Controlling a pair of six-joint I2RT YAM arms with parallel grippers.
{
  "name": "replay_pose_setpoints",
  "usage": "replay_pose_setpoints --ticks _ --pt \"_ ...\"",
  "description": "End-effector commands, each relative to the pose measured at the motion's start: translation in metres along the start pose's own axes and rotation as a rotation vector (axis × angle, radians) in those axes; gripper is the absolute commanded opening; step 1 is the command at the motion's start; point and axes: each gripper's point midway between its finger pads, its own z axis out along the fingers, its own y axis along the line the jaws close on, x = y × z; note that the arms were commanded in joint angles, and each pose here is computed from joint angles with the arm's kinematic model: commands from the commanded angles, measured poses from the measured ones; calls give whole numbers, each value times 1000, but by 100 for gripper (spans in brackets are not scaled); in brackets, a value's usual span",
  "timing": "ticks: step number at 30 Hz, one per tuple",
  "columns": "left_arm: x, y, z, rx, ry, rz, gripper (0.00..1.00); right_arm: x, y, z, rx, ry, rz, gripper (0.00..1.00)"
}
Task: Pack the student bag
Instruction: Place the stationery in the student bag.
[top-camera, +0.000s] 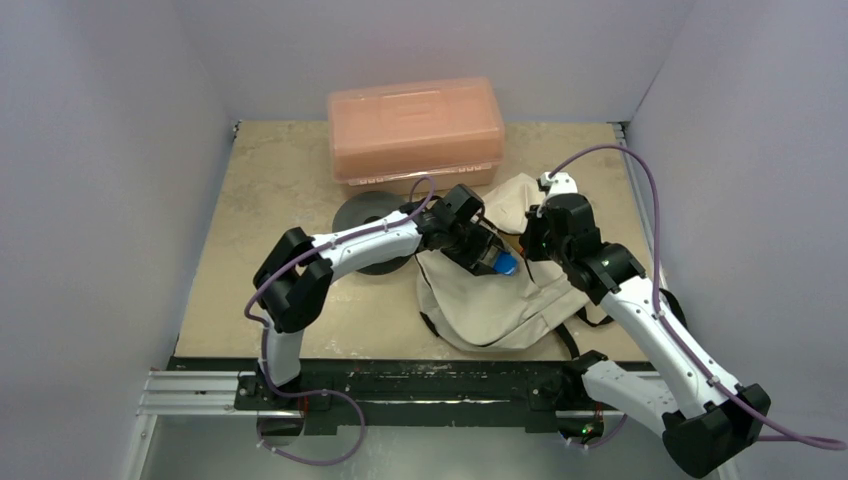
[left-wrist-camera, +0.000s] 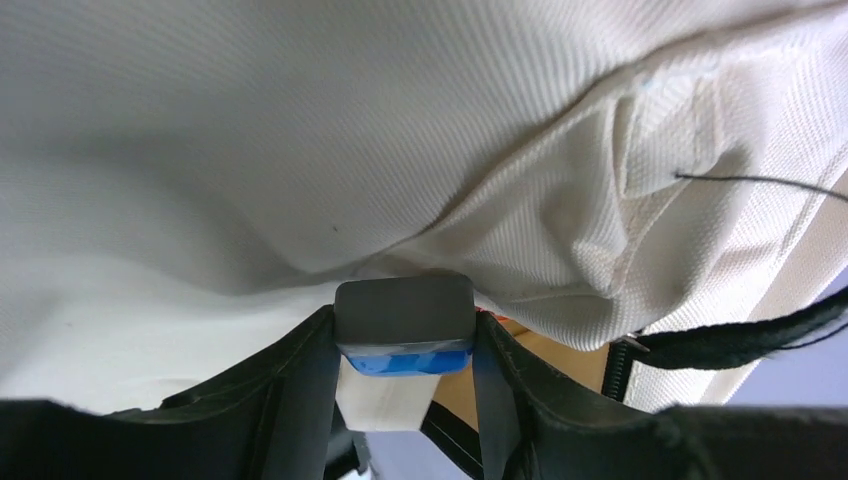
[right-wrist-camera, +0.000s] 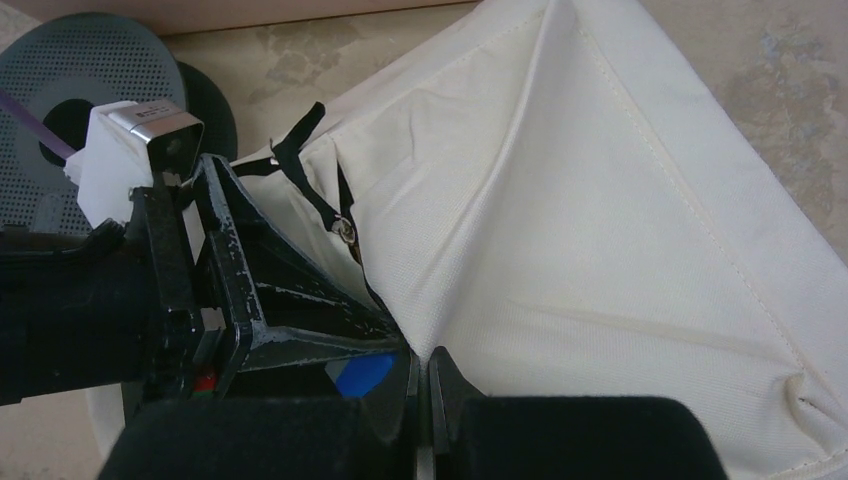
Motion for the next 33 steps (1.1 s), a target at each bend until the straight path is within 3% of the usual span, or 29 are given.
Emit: replay_pose_setpoints --ticks 1,9,14,21,23,25,33 --pt "35 -35 -19 79 130 -93 5 -14 17 -5 -86 -65 13 0" --pt "52 -80 -11 172 235 -243 7 -10 15 -7 -90 -75 3 0" --pt "60 -105 -2 252 273 -282 20 -13 15 -9 -93 -90 0 0" --pt "62 -128 -10 536 324 -170 53 -15 11 -12 -78 -101 -9 0" --pt "63 -126 -15 567 309 -116 75 -14 11 -11 -78 -102 -14 0" --pt "64 -123 -20 590 296 -78 87 -13 10 -11 -71 -99 -16 0" --pt "73 -88 -44 579 318 48 86 -11 5 -15 -51 -104 -14 0"
